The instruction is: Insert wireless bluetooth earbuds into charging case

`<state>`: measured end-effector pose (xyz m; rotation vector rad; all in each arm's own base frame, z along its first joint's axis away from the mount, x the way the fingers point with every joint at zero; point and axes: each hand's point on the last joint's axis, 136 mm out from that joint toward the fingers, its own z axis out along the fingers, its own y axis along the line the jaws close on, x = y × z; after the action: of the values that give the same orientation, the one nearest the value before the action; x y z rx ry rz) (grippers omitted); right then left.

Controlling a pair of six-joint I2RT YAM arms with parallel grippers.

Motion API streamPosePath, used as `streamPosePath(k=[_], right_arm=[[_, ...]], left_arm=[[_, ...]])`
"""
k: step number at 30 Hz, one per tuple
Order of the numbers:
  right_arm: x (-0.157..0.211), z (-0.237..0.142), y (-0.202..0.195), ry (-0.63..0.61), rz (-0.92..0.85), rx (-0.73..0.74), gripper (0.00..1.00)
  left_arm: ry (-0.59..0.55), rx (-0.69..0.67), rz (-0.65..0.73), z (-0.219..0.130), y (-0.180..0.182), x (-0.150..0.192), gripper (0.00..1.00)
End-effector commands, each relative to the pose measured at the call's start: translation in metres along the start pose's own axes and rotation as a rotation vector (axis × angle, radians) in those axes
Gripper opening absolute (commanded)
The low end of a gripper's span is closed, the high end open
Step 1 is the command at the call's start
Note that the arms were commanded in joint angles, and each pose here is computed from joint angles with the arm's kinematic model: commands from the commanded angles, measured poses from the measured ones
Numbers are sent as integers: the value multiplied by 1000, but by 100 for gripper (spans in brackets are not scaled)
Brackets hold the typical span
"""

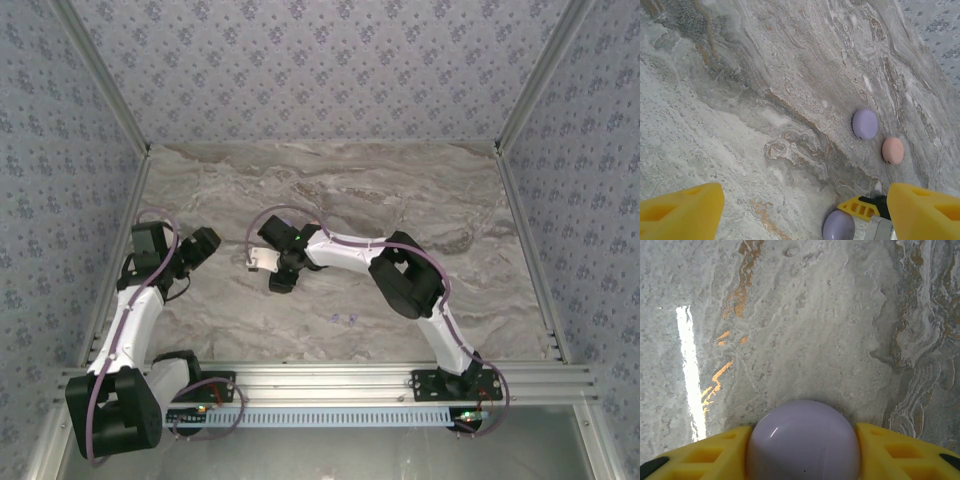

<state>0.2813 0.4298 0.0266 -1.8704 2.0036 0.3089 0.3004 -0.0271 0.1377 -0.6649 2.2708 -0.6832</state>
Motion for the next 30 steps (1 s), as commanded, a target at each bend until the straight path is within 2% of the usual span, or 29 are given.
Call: streamPosePath(k=[1, 5, 8, 14, 19, 26, 30], right_arm=[[-1, -13, -15, -12, 3, 45, 50], [-12, -40, -23, -79, -1, 90, 48], [-22, -72, -30, -144, -8, 146, 48], [-38, -154, -43, -329, -16, 269, 48], [-52, -213, -41, -446, -55, 342, 48], [-67, -255, -33, -531, -100, 386, 48], [-70, -261, -29, -541, -119, 396, 48]], left_arm=[[10, 40, 23, -5, -8, 2, 84], [31, 113, 53, -9, -22, 6, 81], [71, 223, 77, -15, -43, 11, 79], [161, 530, 104, -43, -104, 19, 77], [232, 716, 227, -67, -157, 37, 80], [286, 860, 348, -88, -210, 58, 79], [307, 884, 380, -90, -225, 67, 74]])
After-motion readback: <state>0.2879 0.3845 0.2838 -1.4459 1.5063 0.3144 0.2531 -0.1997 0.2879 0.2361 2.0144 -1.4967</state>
